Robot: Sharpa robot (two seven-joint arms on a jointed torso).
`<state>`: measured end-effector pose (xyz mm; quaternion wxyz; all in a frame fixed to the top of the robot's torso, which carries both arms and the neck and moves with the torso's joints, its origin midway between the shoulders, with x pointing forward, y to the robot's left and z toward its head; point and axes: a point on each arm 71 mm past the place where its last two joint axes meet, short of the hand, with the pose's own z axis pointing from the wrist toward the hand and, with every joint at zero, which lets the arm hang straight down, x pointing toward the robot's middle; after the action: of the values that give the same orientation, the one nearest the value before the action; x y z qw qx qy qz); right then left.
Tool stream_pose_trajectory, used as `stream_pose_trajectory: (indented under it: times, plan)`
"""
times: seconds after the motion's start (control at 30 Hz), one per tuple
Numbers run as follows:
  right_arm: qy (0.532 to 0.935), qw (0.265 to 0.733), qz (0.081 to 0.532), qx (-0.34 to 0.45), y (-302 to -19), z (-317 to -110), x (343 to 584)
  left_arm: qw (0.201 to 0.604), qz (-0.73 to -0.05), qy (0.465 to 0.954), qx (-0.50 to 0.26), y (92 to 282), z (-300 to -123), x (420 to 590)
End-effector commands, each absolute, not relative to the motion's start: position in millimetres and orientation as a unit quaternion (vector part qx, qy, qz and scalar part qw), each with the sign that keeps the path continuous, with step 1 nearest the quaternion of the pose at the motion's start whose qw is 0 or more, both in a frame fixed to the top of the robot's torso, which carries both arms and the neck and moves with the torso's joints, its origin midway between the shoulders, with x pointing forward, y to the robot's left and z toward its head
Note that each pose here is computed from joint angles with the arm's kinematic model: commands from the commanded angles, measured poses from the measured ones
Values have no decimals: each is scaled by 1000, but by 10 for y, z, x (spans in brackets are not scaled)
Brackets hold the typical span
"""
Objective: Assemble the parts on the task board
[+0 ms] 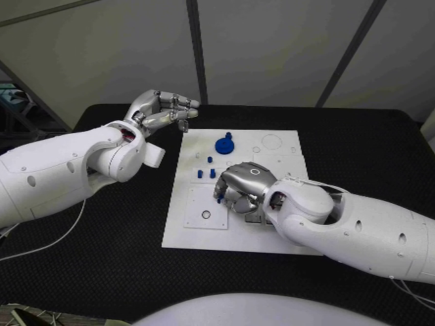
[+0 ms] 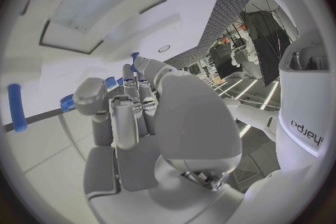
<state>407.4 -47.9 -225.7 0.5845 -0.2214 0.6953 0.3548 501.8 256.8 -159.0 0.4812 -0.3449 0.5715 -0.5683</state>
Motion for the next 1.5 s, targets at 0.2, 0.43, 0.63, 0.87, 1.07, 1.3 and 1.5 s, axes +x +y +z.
stream_pose_trajectory:
  times: [0.2, 0.43, 0.63, 0.87, 1.07, 1.3, 1.5]
  plan:
    - [701, 577, 348, -234, -461, -2289, 4088, 479, -570, 572, -345, 2562, -1583, 5022]
    - [705, 568, 349, -242, -447, -2354, 4055, 479, -570, 572, -345, 2559, -1583, 5023]
    - [701, 571, 354, -237, -464, -2368, 4052, 479, -569, 572, -345, 2563, -1584, 5024]
    - [694, 581, 358, -231, -491, -2350, 4051, 479, -568, 573, -346, 2570, -1587, 5026]
    - [676, 601, 367, -219, -546, -2292, 4029, 479, -567, 573, -347, 2575, -1589, 5029]
    - [660, 620, 372, -204, -705, -2199, 3966, 478, -567, 574, -347, 2580, -1594, 5032]
    - [655, 642, 361, -172, -936, -1965, 4065, 476, -567, 576, -347, 2578, -1598, 5033]
